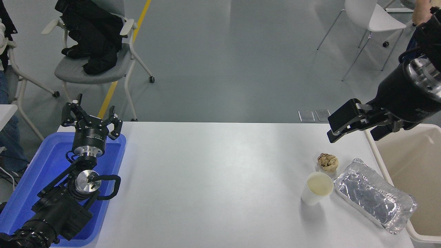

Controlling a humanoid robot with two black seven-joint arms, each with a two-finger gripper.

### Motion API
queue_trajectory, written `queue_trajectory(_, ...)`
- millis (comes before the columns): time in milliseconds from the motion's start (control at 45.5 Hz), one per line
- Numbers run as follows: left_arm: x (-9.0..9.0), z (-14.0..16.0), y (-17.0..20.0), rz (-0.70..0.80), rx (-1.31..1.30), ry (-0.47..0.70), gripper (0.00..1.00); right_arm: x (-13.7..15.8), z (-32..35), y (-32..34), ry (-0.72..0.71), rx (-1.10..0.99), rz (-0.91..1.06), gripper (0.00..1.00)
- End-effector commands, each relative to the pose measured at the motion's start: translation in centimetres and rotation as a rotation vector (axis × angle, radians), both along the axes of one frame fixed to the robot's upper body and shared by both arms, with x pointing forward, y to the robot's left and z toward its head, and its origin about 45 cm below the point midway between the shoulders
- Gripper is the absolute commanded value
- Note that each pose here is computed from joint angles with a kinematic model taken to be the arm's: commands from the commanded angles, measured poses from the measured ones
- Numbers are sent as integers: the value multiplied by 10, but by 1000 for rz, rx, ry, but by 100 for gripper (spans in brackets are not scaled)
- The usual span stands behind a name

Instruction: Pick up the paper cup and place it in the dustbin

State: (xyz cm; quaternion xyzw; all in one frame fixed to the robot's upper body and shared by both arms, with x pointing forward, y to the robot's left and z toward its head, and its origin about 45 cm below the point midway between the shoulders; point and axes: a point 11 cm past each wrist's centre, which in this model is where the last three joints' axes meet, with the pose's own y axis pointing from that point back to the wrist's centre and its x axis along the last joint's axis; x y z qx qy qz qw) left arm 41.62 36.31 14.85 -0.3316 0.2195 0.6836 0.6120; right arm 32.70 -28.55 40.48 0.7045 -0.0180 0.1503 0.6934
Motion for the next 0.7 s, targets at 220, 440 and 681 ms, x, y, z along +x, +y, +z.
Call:
queue_trajectory(220, 0, 0, -1, -2, 0, 0, 99, 29, -115, -84, 1, -71, -28, 100)
queue_trajectory(440, 0, 0, 0, -1, 0, -1, 99, 27, -160, -75, 31, 30, -56, 100)
queue_trajectory(681, 0, 0, 0, 0, 0, 1, 99, 25, -185, -68, 50, 75, -69, 100)
